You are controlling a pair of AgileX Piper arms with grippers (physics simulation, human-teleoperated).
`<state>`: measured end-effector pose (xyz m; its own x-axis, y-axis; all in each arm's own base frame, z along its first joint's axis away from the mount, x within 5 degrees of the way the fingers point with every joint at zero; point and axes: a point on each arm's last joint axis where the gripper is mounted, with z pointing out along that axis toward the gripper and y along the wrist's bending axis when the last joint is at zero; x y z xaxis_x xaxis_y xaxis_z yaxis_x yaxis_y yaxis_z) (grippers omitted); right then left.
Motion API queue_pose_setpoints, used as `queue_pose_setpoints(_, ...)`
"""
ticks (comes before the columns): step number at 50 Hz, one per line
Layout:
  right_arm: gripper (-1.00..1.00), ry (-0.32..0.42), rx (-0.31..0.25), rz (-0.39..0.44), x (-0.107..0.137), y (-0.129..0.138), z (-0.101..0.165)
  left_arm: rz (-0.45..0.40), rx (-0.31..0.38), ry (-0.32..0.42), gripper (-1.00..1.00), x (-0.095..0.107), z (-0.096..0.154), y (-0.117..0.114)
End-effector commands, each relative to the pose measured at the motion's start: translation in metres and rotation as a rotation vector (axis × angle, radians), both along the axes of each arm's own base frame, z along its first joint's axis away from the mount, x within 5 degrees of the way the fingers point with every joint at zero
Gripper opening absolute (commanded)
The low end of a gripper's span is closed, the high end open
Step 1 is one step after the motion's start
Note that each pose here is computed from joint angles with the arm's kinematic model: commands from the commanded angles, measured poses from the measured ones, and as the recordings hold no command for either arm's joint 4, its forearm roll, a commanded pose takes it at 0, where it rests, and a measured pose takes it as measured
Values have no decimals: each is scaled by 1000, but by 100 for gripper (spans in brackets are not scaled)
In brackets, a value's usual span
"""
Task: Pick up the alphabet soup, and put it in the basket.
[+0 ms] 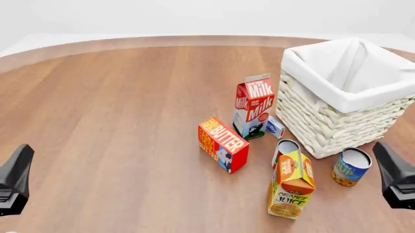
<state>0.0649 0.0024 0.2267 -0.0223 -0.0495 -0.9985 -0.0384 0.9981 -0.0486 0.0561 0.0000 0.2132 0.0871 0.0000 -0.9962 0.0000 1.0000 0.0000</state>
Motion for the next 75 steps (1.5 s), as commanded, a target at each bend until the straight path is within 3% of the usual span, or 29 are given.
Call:
queue_pose_setpoints(1, 100, 41, -31, -4, 4, 0, 5, 0, 0, 0, 100, 0, 0, 0)
queue_pose_setpoints(29, 100, 156, -59, -43, 19, -3, -18, 0, 0, 0, 100, 0, 0, 0)
queue_pose_setpoints(75, 100, 262, -23, -102, 47, -10, -44, 0, 0, 0, 100, 0, 0, 0)
